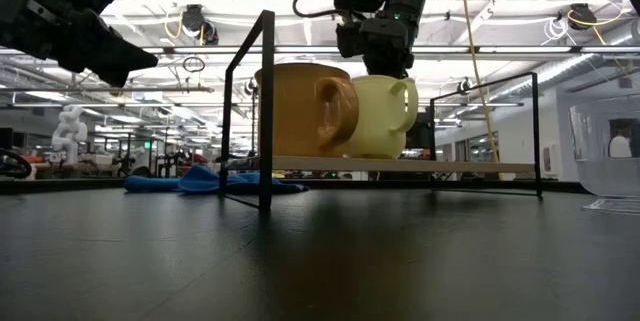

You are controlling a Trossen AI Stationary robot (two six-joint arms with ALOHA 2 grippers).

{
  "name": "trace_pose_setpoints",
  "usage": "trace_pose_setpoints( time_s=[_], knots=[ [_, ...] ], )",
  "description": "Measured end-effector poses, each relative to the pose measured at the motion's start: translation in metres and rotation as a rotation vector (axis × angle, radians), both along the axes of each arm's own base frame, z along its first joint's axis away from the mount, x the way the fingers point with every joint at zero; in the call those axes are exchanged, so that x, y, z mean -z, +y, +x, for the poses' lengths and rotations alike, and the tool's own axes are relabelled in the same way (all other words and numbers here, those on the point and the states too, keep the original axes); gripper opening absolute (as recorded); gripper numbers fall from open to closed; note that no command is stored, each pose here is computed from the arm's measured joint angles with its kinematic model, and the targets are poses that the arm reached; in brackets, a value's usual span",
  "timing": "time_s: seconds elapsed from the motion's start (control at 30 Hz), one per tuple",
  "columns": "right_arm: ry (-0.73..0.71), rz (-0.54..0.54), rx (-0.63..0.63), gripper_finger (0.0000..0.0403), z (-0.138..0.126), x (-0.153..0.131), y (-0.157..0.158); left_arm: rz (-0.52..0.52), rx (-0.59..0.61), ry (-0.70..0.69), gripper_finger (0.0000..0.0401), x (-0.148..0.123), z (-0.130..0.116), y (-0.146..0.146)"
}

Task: Stack small to large cups/mugs on shelf
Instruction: Put the yellow mug on the shelf

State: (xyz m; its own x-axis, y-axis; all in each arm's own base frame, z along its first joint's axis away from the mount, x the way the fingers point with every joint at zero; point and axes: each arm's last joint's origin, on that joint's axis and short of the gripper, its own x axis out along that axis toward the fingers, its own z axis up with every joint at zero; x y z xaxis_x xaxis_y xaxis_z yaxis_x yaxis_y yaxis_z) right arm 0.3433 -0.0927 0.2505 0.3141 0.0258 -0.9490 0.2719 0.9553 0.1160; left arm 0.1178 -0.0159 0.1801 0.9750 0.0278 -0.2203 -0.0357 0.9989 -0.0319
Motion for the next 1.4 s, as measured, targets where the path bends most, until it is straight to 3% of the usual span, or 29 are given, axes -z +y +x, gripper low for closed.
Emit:
trace_pose_setpoints(
  time_s=[0.33, 0.5, 0.87, 1.23, 1.4],
  knots=[
    [0.009, -0.027, 0.016, 0.0017, 0.001, 0.0, 0.004, -0.023, -0.005, 0.005, 0.0015, 0.001, 0.0, 0.0],
    [0.033, -0.117, 0.029, 0.0017, 0.002, 0.0, 0.008, -0.026, -0.006, 0.004, 0.0015, 0.0, 0.0, 0.0],
    [0.06, -0.19, 0.027, 0.0017, 0.002, 0.0, 0.015, -0.033, -0.008, 0.003, 0.0015, 0.0, 0.0, 0.0],
    [0.088, -0.195, 0.035, 0.0017, 0.0, 0.0, 0.017, -0.052, -0.012, 0.002, 0.0015, 0.0, 0.0, 0.0],
    [0.117, -0.233, 0.04, 0.0047, -0.001, 0.001, 0.02, -0.057, -0.013, -0.004, 0.0015, 0.0, 0.0, 0.0]
  ],
)
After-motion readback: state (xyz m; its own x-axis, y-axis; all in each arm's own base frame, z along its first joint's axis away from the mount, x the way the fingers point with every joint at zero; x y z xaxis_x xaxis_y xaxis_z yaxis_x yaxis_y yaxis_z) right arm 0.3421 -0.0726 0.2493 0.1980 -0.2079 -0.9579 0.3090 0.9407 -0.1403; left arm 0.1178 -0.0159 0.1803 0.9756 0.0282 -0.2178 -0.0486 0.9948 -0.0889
